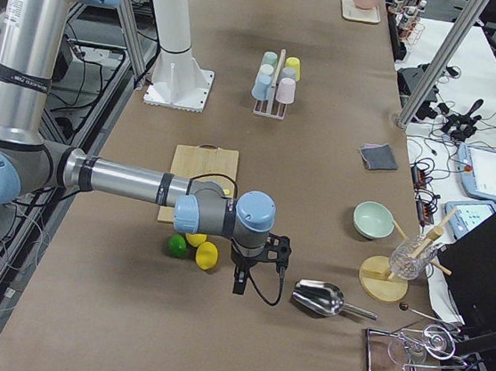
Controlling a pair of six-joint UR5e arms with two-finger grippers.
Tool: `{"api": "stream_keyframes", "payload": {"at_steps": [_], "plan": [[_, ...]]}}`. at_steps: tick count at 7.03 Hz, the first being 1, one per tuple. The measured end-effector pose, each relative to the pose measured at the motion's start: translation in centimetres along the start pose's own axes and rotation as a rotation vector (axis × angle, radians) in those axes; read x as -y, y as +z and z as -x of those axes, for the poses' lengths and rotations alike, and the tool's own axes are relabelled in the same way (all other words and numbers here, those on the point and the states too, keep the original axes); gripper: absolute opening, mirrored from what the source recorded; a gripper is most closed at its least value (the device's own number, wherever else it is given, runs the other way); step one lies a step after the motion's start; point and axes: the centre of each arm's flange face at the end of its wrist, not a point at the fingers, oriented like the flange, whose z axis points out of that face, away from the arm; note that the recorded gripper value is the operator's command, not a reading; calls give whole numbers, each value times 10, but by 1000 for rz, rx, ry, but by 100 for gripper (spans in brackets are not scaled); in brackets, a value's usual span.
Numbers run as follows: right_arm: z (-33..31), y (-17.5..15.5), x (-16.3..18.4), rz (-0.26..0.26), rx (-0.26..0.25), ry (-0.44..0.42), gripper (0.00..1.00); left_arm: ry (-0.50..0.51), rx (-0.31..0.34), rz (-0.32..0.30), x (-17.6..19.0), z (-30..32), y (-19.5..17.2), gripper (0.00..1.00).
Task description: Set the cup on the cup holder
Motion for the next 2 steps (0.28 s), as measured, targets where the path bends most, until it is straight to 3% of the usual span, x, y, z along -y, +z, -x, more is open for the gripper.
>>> {"api": "stream_keyframes", "payload": {"at_steps": [2], "plan": [[5, -2, 0, 1, 35, 56, 99, -15, -1, -16, 3, -9, -9, 97]]}}
